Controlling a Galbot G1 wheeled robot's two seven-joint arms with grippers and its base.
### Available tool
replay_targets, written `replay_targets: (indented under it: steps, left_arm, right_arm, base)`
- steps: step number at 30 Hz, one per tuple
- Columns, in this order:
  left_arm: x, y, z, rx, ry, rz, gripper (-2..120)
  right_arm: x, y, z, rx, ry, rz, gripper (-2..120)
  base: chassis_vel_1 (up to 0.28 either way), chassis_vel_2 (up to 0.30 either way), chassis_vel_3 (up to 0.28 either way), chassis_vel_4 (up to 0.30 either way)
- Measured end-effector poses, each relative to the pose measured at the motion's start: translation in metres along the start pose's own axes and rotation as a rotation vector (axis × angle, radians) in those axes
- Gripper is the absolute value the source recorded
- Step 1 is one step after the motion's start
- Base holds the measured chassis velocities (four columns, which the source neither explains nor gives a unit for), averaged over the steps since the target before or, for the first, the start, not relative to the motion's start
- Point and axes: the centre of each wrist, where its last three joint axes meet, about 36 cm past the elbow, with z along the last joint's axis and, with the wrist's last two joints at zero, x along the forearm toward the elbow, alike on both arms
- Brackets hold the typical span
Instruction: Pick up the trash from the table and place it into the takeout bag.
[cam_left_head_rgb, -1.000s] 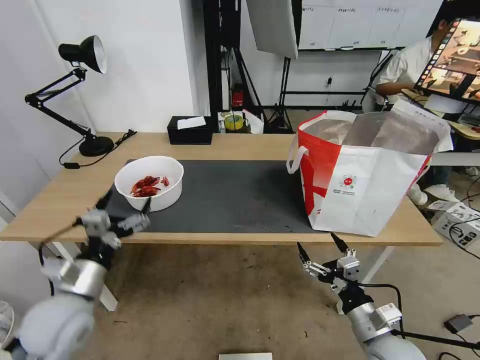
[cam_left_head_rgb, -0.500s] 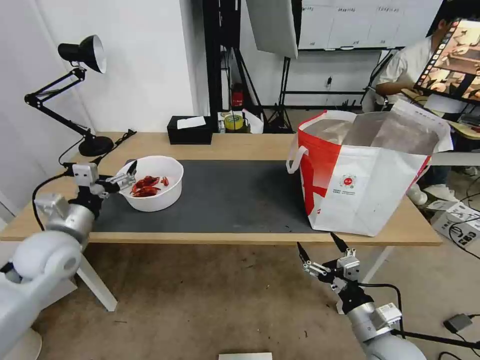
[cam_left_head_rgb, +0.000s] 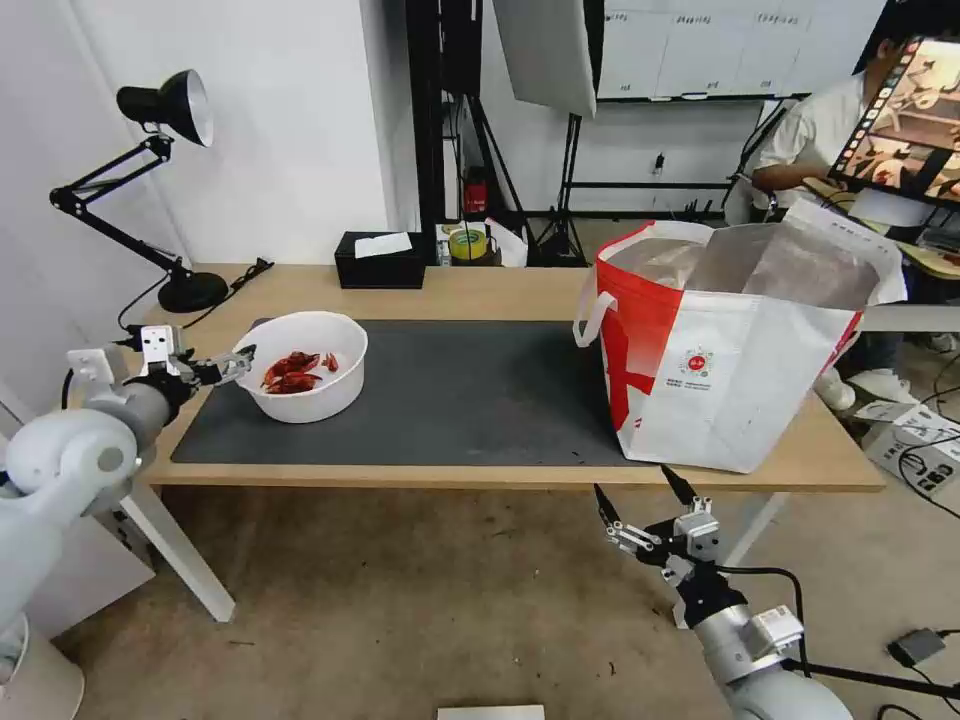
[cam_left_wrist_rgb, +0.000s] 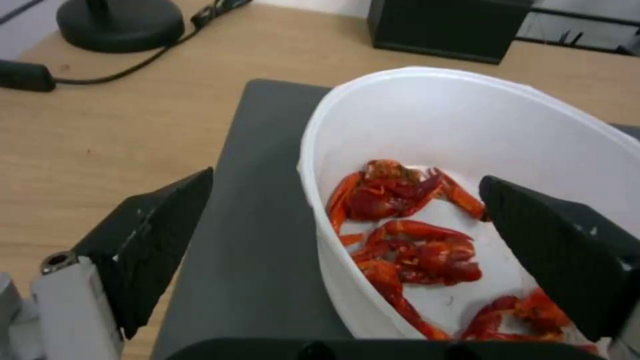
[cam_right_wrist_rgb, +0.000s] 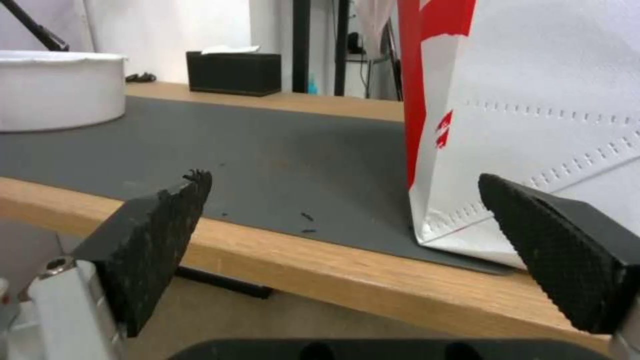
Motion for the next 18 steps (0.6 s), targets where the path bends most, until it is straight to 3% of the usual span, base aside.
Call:
replay_targets:
  steps: [7,10,18]
  left_arm:
    - [-0.02,0.003,-0.03,0.037,0.124,-0.044,100]
    - [-0.032,0.004,-0.041,0.064,0.225,-0.078,100]
    - [-0.053,-0.004,-0.046,0.135,0.296,-0.106,100]
  right_arm:
    - [0.0,0.0,0.0,0.0,0.0,0.0,100]
    - [0.0,0.0,0.0,0.0,0.0,0.0,100]
    - [0.0,0.0,0.0,0.0,0.0,0.0,100]
  base:
    - [0.0,0.0,0.0,0.0]
    - [0.0,0.0,0.0,0.0]
    - [0.0,0.0,0.0,0.0]
